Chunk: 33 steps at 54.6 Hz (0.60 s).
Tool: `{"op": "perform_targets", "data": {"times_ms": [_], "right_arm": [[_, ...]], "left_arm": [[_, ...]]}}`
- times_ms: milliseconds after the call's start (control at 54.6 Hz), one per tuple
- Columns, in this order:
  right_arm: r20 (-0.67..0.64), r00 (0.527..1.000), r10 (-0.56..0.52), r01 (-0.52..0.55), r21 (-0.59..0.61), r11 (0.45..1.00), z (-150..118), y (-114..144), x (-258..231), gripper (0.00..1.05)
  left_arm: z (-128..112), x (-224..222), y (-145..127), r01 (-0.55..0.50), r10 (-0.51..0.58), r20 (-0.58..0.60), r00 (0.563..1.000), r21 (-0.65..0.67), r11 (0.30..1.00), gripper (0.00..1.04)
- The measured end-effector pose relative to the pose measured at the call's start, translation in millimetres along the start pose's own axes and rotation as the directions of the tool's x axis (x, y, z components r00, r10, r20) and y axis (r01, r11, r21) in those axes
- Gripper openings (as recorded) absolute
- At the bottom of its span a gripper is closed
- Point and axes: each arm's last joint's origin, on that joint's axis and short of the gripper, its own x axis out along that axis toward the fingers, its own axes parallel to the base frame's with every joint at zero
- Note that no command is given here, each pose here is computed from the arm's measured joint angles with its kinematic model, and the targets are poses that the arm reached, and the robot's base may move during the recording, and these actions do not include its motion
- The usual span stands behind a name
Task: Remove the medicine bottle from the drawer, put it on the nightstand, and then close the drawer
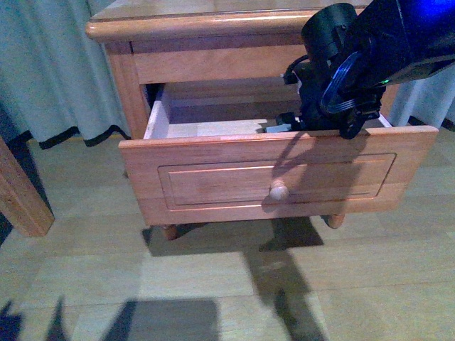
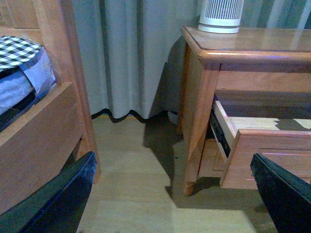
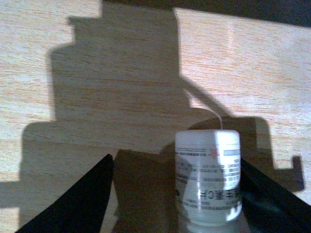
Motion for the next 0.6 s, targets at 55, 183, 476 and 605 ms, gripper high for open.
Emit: {"op": "perform_targets", "data": {"times_ms": [55, 183, 476, 605], "right_arm": [[0.0, 1.0, -0.003, 0.003, 0.004, 1.0, 0, -2, 0, 0.36], [0.011, 1.0, -0.003, 0.003, 0.009, 1.0, 0, -5, 0, 0.31], [0.131, 0.987, 0.092, -0.094, 0.014, 0.995, 23, -5, -48, 0.3], [0.188, 0.971, 0.147, -0.15, 0.002, 0.989, 36, -1, -79, 0.3]], "left_arm": [[0, 0, 0, 0.0, 0.0, 0.0, 1.0, 0.0, 1.0, 0.98], [0, 0, 0, 0.0, 0.0, 0.0, 1.0, 0.0, 1.0, 0.98], [0, 0, 0, 0.0, 0.0, 0.0, 1.0, 0.0, 1.0, 0.98], [0, 0, 0, 0.0, 0.0, 0.0, 1.0, 0.0, 1.0, 0.98]]}}
